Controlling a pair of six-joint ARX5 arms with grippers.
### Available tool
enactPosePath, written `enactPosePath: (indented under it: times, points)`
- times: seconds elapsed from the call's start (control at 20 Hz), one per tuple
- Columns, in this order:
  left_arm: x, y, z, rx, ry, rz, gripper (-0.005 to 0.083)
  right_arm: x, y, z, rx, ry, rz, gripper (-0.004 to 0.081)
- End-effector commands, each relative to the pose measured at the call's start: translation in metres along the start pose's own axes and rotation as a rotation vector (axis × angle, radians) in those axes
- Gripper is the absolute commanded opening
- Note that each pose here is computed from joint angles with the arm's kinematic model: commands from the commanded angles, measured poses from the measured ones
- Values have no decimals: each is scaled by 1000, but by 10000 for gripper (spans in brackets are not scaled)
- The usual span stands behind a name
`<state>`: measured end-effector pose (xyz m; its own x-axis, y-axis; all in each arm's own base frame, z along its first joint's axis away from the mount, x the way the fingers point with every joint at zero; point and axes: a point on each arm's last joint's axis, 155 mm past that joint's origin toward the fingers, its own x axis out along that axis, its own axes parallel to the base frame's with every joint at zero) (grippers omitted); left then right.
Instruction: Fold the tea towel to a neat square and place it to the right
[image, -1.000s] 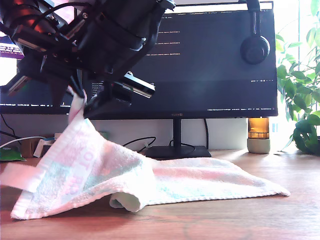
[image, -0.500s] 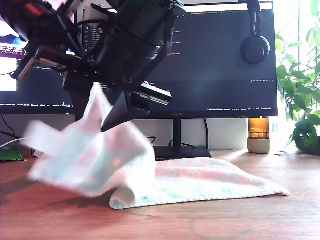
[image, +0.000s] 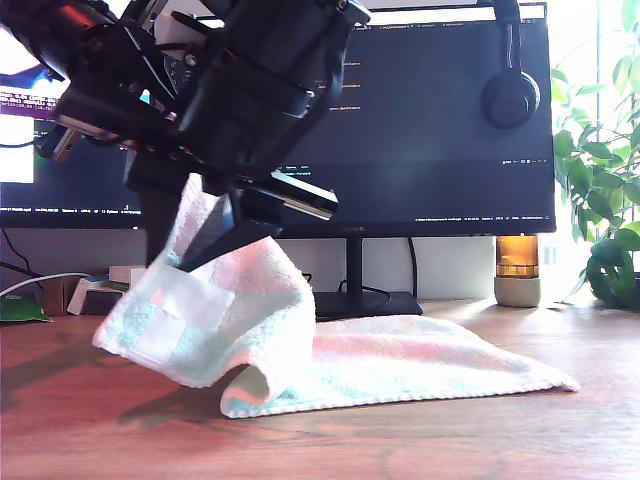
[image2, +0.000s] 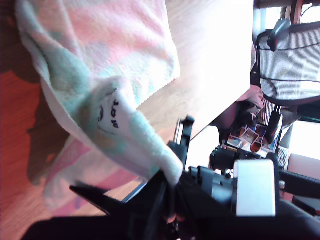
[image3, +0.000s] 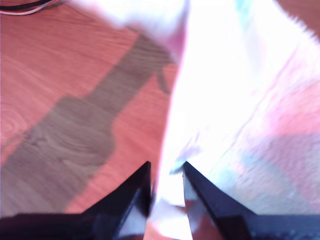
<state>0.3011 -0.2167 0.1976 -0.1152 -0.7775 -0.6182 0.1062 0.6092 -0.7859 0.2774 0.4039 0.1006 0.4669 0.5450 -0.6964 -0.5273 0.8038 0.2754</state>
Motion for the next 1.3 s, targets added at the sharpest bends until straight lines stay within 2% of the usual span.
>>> enactPosePath:
  times: [0.0,0.3,0.4,0.5,0.6,0.65,0.8,0.85,1.0,1.25]
  points:
    - [-2,0,2,-7,-8,-11,-24,5,2,-10,-5,19,1,168]
    - [-4,-6,4,-9,-14,-51,-24,4,9,-14,-9,24,8,166]
    - [-5,-6,3,-9,-14,-52,-24,4,7,-12,-9,17,-1,96]
    - [-5,-8,3,-7,-14,-61,-24,4,3,-7,-8,-9,-24,-17]
    - [-5,-9,2,-9,-12,-60,-24,4,6,-4,-6,-18,-11,-6]
    - [-5,-9,2,-8,-12,-60,-24,4,8,-8,-8,-4,2,33]
    - [-4,-9,1,-8,-8,-60,-24,3,22,-25,-31,66,60,296]
    - [-3,-10,0,-18,-3,-57,-24,3,23,-26,-33,67,62,334]
    - [3,-12,-2,-22,8,-41,-24,3,27,-22,44,52,70,346]
    - [4,-11,-1,-65,5,-32,-24,6,0,1,261,-10,11,358]
